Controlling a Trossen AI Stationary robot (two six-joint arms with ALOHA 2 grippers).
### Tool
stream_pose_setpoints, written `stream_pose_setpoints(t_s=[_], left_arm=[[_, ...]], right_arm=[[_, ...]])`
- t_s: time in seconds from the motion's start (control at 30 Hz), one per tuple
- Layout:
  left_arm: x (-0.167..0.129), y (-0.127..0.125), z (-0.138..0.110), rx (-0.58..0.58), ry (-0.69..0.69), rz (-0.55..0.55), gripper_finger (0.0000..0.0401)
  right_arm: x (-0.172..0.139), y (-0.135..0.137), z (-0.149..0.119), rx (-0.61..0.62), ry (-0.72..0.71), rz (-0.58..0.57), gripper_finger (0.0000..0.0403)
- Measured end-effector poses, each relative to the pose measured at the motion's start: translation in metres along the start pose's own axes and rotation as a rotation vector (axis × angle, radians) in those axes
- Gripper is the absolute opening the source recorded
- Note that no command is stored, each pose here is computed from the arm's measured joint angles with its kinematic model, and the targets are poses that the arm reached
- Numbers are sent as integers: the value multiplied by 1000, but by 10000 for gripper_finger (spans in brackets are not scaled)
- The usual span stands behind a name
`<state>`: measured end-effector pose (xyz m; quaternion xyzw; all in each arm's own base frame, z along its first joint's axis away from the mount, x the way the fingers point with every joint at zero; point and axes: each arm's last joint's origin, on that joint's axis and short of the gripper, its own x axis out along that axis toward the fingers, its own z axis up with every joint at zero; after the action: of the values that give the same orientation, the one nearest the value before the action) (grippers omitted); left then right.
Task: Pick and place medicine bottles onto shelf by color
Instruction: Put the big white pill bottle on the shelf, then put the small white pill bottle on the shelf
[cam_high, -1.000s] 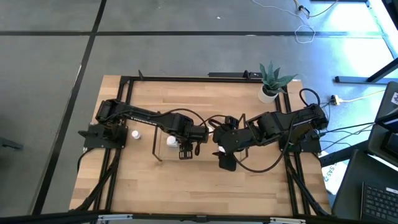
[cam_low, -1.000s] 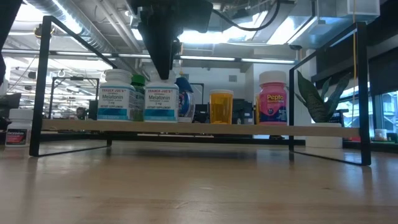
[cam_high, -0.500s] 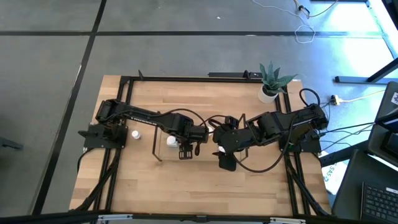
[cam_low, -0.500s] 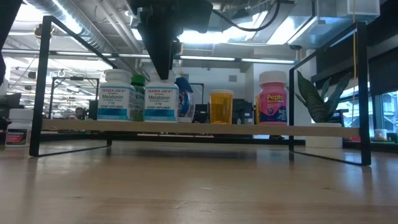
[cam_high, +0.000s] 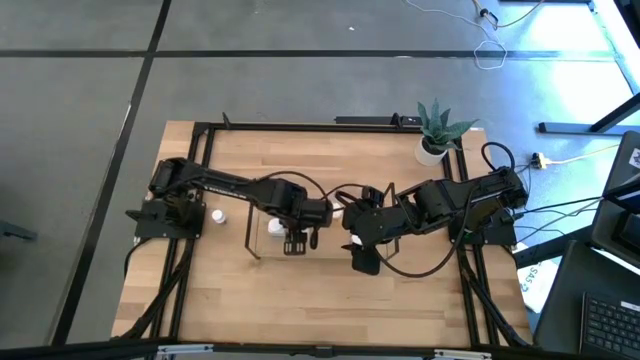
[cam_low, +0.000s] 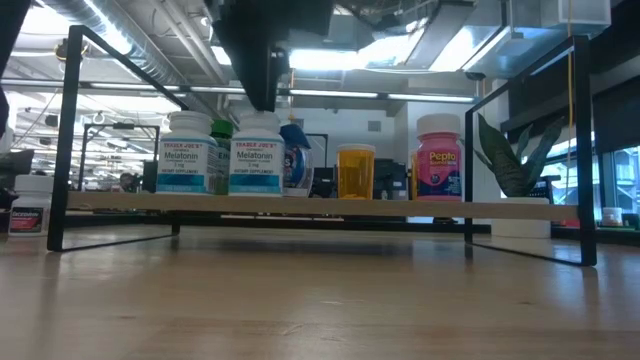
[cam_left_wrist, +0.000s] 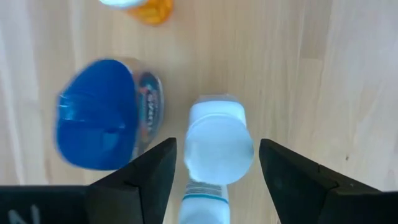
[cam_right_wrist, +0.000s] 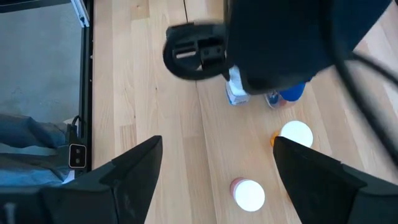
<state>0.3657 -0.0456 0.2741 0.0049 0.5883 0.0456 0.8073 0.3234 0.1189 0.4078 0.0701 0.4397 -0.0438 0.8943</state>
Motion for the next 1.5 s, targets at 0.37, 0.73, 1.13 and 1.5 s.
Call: stream_pose_setpoints(t_s=[0.37,0.73,1.13,1.5], left_arm=[[-37,-1,-8,46,-105,73,224],[-97,-7,-41,3,-186,121,224],[-137,-23,-106,-300,-34,214,224],[-135,-14,-161,-570,-29,177,220]], right_arm=[[0,0,1,1,-7,2,307],[0,1,2,3,-16,5,307],[0,2,3,10,-36,15,307],[0,2,5,13,-48,21,307]])
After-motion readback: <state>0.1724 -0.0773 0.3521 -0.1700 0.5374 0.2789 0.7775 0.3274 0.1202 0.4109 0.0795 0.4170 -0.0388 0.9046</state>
